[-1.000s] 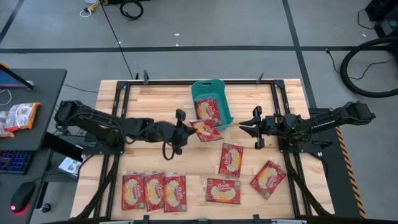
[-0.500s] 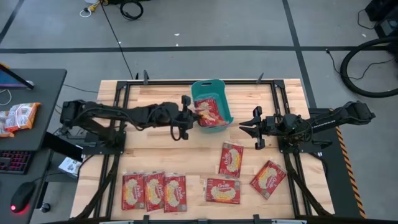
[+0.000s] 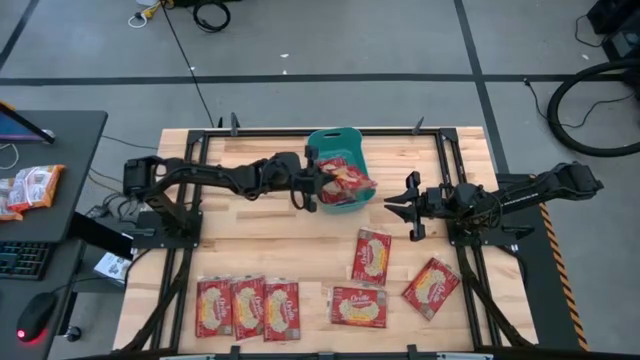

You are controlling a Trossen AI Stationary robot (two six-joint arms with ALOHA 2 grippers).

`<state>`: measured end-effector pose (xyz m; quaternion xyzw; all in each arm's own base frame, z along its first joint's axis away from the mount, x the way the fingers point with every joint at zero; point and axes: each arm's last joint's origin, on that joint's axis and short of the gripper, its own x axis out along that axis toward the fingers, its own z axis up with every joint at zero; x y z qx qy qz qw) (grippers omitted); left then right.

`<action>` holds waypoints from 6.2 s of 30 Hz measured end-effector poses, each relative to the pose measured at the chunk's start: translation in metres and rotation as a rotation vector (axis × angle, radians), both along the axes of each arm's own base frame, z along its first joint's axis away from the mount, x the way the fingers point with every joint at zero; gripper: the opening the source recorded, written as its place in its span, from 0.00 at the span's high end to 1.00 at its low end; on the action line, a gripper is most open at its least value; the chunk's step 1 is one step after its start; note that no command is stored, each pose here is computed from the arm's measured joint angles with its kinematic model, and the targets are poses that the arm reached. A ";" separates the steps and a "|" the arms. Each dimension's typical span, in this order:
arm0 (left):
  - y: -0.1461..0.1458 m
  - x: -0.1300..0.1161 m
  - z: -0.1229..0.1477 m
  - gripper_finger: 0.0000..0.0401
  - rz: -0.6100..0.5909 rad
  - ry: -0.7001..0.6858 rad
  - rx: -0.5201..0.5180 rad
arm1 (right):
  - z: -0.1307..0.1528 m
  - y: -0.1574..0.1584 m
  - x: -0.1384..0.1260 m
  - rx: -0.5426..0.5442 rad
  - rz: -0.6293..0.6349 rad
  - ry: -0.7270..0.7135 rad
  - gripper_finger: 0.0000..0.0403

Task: Sort popcorn bags into baskets
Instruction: Put the red popcorn bag into the green bin

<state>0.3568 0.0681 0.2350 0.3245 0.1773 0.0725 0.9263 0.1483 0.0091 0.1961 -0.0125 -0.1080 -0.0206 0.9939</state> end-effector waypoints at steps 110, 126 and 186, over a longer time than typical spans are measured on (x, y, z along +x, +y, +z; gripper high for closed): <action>0.124 -0.057 -0.094 1.00 -0.088 -0.448 -0.511 | 0.000 0.001 0.000 -0.003 0.018 -0.006 0.82; 0.126 -0.058 -0.102 1.00 -0.082 -0.362 -0.429 | 0.000 0.001 0.000 -0.004 0.018 -0.005 0.82; 0.006 -0.048 -0.055 0.85 0.061 0.092 -0.547 | 0.000 -0.008 0.021 0.077 -0.185 0.381 0.82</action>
